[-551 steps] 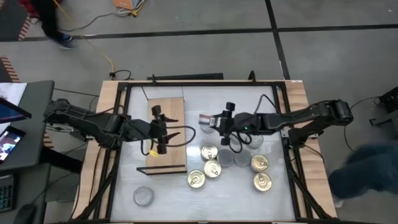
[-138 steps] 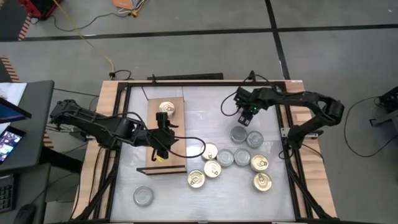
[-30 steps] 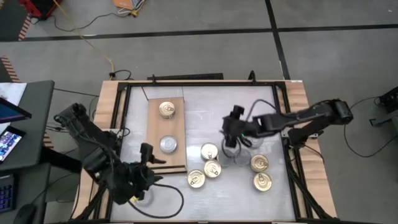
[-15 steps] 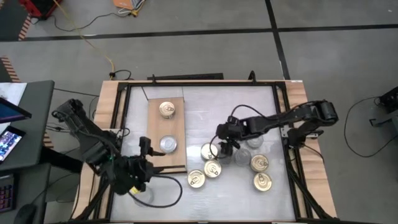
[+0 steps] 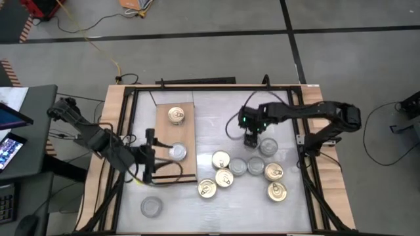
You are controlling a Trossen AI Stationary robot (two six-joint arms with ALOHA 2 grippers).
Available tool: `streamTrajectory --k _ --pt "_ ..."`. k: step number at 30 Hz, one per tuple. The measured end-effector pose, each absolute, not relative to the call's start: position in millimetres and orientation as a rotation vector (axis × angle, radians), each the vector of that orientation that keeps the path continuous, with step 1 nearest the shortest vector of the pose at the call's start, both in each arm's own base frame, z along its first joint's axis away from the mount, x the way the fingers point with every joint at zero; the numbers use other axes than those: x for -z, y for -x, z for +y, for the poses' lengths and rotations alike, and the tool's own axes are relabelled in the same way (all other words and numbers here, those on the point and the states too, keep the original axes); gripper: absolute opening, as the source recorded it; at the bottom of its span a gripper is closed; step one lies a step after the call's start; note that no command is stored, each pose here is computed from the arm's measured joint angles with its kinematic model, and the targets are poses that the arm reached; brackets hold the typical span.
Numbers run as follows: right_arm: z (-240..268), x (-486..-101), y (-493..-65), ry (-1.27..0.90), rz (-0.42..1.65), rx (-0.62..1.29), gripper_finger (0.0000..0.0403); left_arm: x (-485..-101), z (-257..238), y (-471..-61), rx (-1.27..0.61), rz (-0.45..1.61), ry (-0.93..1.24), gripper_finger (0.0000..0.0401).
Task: Stack canned seafood by type on shelf
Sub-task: Stack the green tuna can on top of the other green tuna can on the shelf
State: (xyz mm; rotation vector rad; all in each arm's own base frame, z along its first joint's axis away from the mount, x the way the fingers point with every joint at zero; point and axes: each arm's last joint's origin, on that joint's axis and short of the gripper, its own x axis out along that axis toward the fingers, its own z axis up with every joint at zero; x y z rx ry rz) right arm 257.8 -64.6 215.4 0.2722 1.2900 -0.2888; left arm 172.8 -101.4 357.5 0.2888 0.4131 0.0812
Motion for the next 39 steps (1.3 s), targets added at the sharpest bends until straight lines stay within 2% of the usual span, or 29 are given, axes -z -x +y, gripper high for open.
streamTrajectory --k 6,14,24,34,39 --pt "-101.4 -202.9 -239.9 -0.410 1.291 0.309 0.0269 -347.5 -83.3 -159.8 -0.089 0.379 -0.257 0.0244" --pt "-105.9 -186.0 -226.8 -0.437 1.333 0.291 0.0228 -342.4 -73.4 -147.1 -0.095 0.359 -0.255 0.0244" --pt "-105.4 -170.1 -220.0 -0.408 1.335 0.296 0.0142 -346.3 -68.3 -140.5 -0.123 0.333 -0.273 0.0245" --pt "-119.7 -156.9 -202.5 -0.447 1.355 0.360 0.0031 -346.7 -68.1 -140.8 -0.134 0.328 -0.270 0.0245" --pt "-132.7 -150.6 -192.5 -0.464 1.333 0.410 0.0013 -346.8 -68.1 -140.8 -0.135 0.328 -0.270 0.0245"
